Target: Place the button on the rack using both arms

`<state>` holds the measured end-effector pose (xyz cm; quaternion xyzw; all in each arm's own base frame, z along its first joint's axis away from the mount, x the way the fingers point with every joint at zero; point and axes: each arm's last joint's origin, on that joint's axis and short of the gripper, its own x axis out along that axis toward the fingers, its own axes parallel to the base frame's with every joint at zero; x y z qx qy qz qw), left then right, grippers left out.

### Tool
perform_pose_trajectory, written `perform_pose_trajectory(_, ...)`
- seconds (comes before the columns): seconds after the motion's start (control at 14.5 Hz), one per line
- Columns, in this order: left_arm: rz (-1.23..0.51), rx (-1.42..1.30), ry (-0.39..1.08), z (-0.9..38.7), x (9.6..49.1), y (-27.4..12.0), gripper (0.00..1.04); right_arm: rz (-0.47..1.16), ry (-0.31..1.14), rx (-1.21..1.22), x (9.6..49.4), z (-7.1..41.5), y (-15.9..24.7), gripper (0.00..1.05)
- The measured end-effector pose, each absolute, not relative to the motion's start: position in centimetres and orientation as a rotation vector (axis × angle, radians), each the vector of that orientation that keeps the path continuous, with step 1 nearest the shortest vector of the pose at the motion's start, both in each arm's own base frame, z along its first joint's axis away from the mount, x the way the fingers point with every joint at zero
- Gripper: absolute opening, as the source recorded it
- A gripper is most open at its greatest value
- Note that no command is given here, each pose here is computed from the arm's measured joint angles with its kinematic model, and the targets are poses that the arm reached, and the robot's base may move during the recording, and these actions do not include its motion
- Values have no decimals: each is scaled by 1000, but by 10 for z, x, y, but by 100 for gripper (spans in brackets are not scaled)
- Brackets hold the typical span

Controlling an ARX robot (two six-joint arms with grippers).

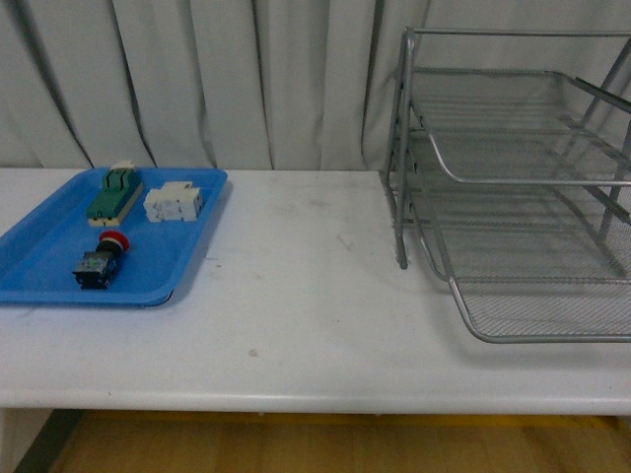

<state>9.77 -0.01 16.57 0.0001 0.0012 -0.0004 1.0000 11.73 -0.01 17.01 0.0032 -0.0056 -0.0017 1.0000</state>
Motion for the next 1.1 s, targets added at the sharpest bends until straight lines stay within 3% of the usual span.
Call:
perform_pose_trajectory(0.55, -1, 0, 3, 166, 98, 0, 98, -3, -12, 6, 109, 170, 0, 2)
perform_pose_trajectory(0.62, -1, 0, 3, 166, 98, 0, 98, -1, 44, 6, 101, 163, 0, 2)
perform_pose_trajectory(0.69, -2, 0, 4, 166, 98, 0, 98, 0, -15, 6, 97, 168, 0, 2)
perform_pose_trajectory(0.83, -1, 0, 2, 166, 98, 0, 98, 0, 1, 3, 97, 166, 0, 3)
perform_pose_trajectory(0.97, -1, 0, 2, 166, 98, 0, 98, 0, -3, 3, 97, 167, 0, 27)
perform_pose_trajectory(1.1, 171, 82, 189, 175, 113, -9, 98, 0, -4, 2, 97, 167, 0, 52)
